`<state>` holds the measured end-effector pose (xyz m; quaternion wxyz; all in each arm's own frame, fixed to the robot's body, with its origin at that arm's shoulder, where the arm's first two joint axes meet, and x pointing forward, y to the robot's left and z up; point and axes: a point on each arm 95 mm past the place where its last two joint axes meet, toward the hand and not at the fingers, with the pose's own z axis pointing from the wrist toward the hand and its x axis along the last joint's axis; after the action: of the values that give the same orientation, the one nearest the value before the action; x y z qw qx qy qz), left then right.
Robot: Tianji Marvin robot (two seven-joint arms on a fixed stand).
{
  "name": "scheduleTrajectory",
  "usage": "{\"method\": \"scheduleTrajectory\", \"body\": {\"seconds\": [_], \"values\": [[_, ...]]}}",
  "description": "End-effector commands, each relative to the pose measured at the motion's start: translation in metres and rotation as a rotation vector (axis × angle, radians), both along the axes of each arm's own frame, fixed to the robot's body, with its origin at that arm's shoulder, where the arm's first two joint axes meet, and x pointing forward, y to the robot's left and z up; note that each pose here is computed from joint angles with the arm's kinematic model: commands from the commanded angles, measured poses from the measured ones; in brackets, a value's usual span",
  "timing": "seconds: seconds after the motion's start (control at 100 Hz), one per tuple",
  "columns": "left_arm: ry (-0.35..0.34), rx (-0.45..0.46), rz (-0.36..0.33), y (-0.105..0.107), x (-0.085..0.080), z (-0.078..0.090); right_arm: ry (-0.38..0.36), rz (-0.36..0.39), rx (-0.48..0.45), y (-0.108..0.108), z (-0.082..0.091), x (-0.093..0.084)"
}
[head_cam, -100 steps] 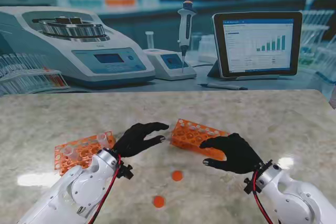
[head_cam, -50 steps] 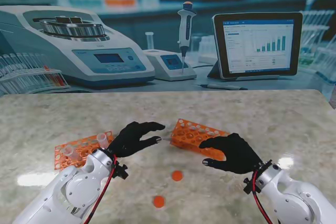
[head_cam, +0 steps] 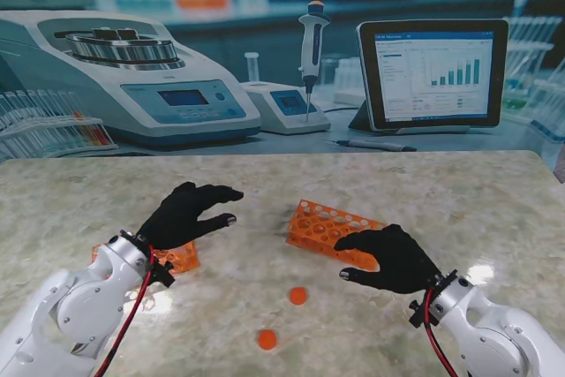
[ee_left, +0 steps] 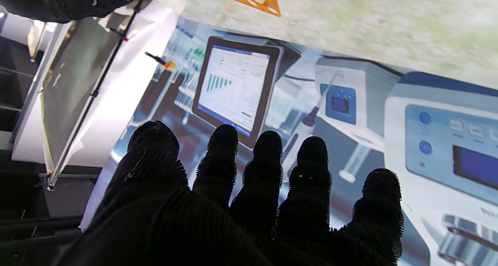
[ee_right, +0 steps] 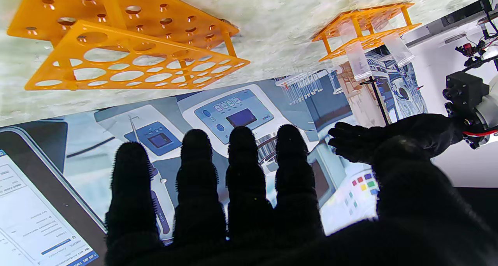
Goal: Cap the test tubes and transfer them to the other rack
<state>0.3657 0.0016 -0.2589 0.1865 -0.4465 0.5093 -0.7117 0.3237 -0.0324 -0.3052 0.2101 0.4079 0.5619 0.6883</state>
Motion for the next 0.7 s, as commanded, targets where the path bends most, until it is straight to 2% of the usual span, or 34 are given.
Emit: {"method": "scheduleTrajectory", "body": {"seconds": [0.0, 0.69], "values": [[-0.012, 0.021, 0.014, 0.011, -0.003, 0.005, 0.005, 0.002, 0.002, 0.003, -0.001, -0.003], [-0.065, 0.170, 0.169, 0.092, -0.028, 0.014, 0.011, 0.006, -0.008, 0.006, -0.001, -0.004]]}}
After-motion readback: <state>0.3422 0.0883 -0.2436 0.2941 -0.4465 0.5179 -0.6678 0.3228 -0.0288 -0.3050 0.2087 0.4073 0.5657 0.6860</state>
